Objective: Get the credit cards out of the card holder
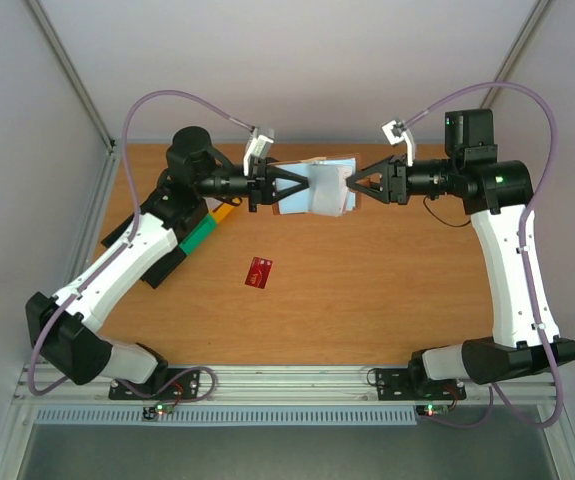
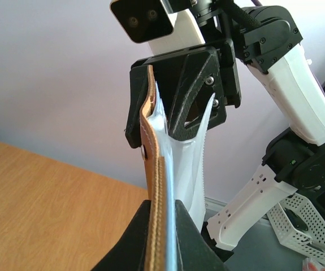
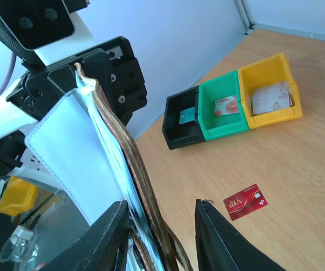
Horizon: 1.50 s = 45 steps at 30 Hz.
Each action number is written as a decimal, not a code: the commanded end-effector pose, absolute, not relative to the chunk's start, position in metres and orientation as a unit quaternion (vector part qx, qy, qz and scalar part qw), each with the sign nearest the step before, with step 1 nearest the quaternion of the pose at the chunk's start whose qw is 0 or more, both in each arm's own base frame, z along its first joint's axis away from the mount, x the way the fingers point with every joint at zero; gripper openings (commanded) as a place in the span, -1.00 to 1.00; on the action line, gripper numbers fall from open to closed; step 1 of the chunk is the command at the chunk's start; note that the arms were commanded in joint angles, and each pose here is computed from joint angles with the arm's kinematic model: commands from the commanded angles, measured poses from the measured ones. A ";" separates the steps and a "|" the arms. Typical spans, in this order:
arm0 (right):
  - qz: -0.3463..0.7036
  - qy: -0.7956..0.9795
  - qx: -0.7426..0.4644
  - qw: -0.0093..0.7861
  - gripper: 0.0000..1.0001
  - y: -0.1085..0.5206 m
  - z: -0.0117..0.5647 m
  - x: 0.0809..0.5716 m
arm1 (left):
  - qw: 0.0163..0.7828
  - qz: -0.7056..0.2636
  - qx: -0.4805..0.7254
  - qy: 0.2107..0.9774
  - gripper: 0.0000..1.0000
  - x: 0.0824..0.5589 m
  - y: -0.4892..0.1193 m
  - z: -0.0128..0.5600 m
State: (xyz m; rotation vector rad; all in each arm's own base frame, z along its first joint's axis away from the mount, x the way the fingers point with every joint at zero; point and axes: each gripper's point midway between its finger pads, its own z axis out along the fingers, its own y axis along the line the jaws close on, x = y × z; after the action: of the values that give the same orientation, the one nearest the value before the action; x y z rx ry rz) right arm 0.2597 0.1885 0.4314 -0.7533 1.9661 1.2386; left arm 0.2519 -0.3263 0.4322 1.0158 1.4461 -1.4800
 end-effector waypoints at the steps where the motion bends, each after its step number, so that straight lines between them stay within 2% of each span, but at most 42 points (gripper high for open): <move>1: 0.478 0.761 -0.281 0.337 -0.33 0.188 0.428 0.255 | 0.446 -0.578 0.420 0.539 -0.99 0.244 -0.320 0.451; 5: 0.499 0.744 -0.288 0.338 -0.27 0.197 0.432 0.252 | 0.441 -0.583 0.413 0.542 -0.99 0.246 -0.324 0.449; 9: 0.512 0.734 -0.297 0.334 -0.40 0.208 0.436 0.249 | 0.442 -0.584 0.405 0.548 -0.99 0.250 -0.327 0.448; 10: 0.515 0.732 -0.302 0.329 -0.47 0.212 0.435 0.247 | 0.442 -0.583 0.402 0.551 -1.00 0.252 -0.327 0.447; 14: 0.522 0.730 -0.305 0.319 -0.96 0.219 0.435 0.245 | 0.447 -0.576 0.388 0.563 -1.00 0.260 -0.328 0.444; 15: 0.513 0.737 -0.298 0.325 -0.97 0.217 0.435 0.248 | 0.444 -0.570 0.378 0.578 -0.99 0.265 -0.328 0.439; 16: 0.494 0.750 -0.284 0.335 -0.98 0.213 0.432 0.255 | 0.443 -0.560 0.364 0.598 -0.76 0.271 -0.327 0.433; 18: 0.443 0.790 -0.240 0.348 -0.98 0.199 0.422 0.276 | 0.449 -0.509 0.314 0.664 0.10 0.296 -0.320 0.409; 19: 0.399 0.825 -0.200 0.347 -0.98 0.185 0.409 0.293 | 0.458 -0.475 0.303 0.688 0.34 0.306 -0.315 0.399; 21: 0.230 0.910 -0.087 0.333 -0.98 0.132 0.365 0.334 | 0.476 -0.401 0.281 0.730 0.49 0.326 -0.300 0.380; 24: -0.025 0.972 0.019 0.233 -0.98 0.054 0.302 0.350 | 0.495 -0.338 0.290 0.746 0.45 0.337 -0.289 0.369; 27: -0.074 0.975 0.005 0.210 -0.98 0.054 0.293 0.354 | 0.485 -0.367 0.324 0.725 0.27 0.322 -0.298 0.374; 31: 0.098 0.964 -0.051 0.241 -0.97 0.117 0.310 0.355 | 0.464 -0.414 0.339 0.706 -0.15 0.303 -0.314 0.379; 33: 0.186 0.946 -0.086 0.251 -0.98 0.148 0.323 0.349 | 0.450 -0.445 0.366 0.683 -0.27 0.284 -0.327 0.386; 36: 0.286 0.911 -0.138 0.265 -0.98 0.181 0.343 0.339 | 0.421 -0.501 0.393 0.647 -0.30 0.257 -0.342 0.397; 39: 0.363 0.867 -0.195 0.281 -0.98 0.204 0.363 0.324 | 0.391 -0.543 0.370 0.644 -0.30 0.250 -0.346 0.396; 45: 0.469 0.782 -0.280 0.300 -0.98 0.228 0.406 0.286 | 0.397 -0.509 0.338 0.685 -0.43 0.269 -0.344 0.385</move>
State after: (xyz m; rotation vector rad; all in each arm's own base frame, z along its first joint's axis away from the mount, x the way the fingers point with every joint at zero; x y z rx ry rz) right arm 0.3130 0.2002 0.3631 -0.5087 2.3388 0.9899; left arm 0.2624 -0.3446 0.3749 0.8970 1.7470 -1.2987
